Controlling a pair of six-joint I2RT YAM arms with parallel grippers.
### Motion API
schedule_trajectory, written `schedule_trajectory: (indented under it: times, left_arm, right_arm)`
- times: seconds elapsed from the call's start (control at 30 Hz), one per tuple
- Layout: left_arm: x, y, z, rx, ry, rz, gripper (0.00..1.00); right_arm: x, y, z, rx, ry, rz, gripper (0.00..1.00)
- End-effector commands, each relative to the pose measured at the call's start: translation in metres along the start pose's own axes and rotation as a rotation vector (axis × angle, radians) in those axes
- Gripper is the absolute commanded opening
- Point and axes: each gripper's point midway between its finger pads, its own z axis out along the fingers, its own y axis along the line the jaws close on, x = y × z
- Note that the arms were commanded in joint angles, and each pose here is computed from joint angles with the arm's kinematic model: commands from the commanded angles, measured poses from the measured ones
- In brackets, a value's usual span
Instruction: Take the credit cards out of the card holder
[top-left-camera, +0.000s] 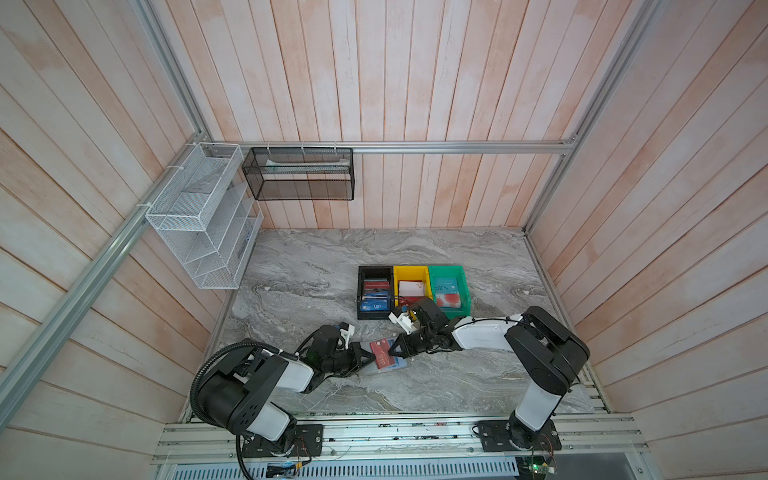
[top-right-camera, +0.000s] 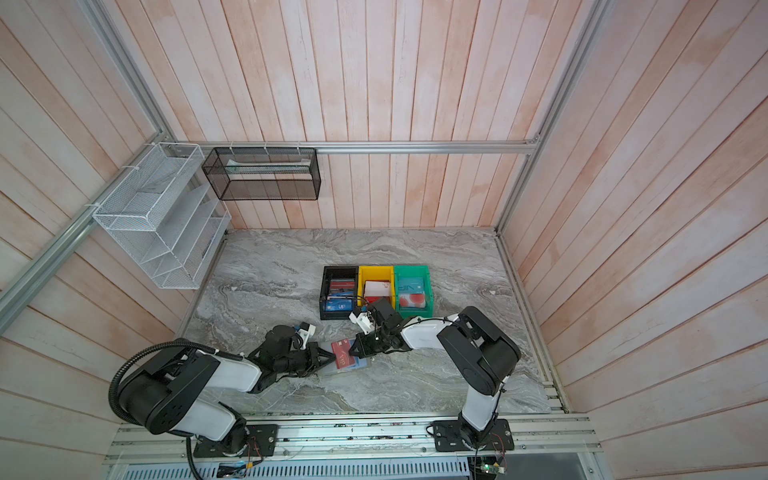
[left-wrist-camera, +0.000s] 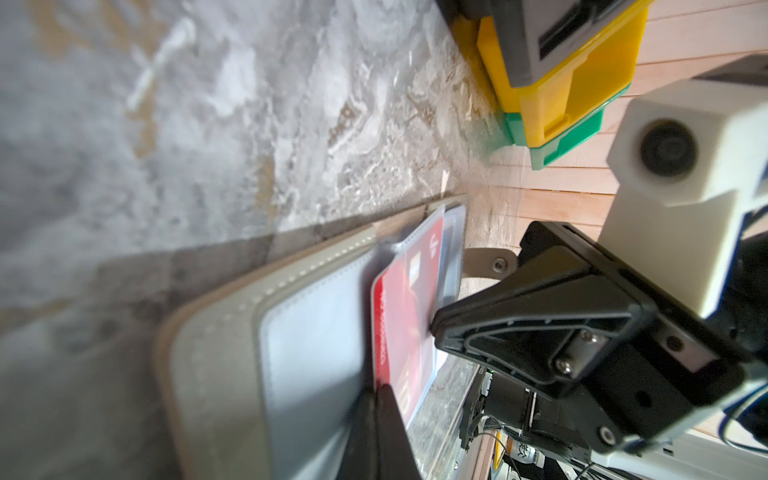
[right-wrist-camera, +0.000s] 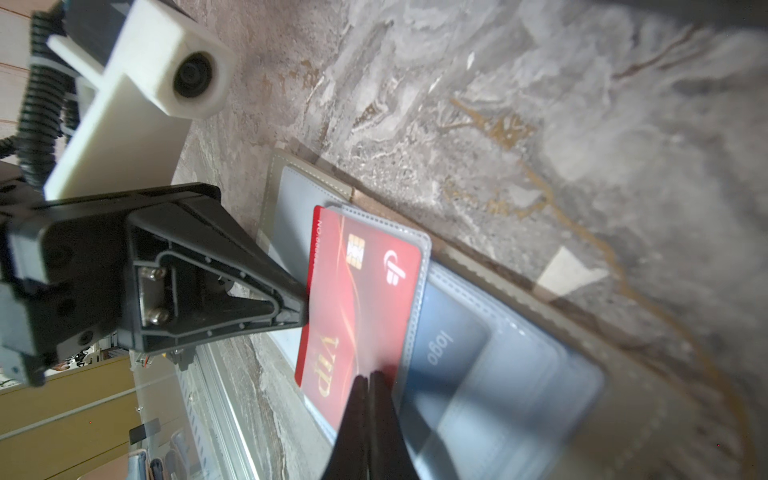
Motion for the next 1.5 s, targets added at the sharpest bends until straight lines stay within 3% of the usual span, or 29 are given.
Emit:
schedule_trajectory:
  times: [0.0,0.4,1.1,1.47]
  left_arm:
    - [0.004,0.016,0.0,-0.052,0.003,-0.022,0.0]
    - [0.006,0.014,-0.002,-0.049,0.013,-0.008,0.0]
    - [-0.004,0.013,-0.039,-0.104,-0.065,0.0,0.0]
    - [-0.007,-0.001,-0.055,-0.078,-0.123,0.029,0.0]
  right_arm:
    - [0.038,-0.036,0.001,0.12,0.095,0.105,0.0]
    - [0.036,-0.037,-0.007,0.118,0.083,0.116,0.0]
    - [0.027,-0.023,-0.019,0.061,0.072,0.089,0.0]
    - [0.008,0.016,-0.041,-0.091,0.042,0.026,0.13]
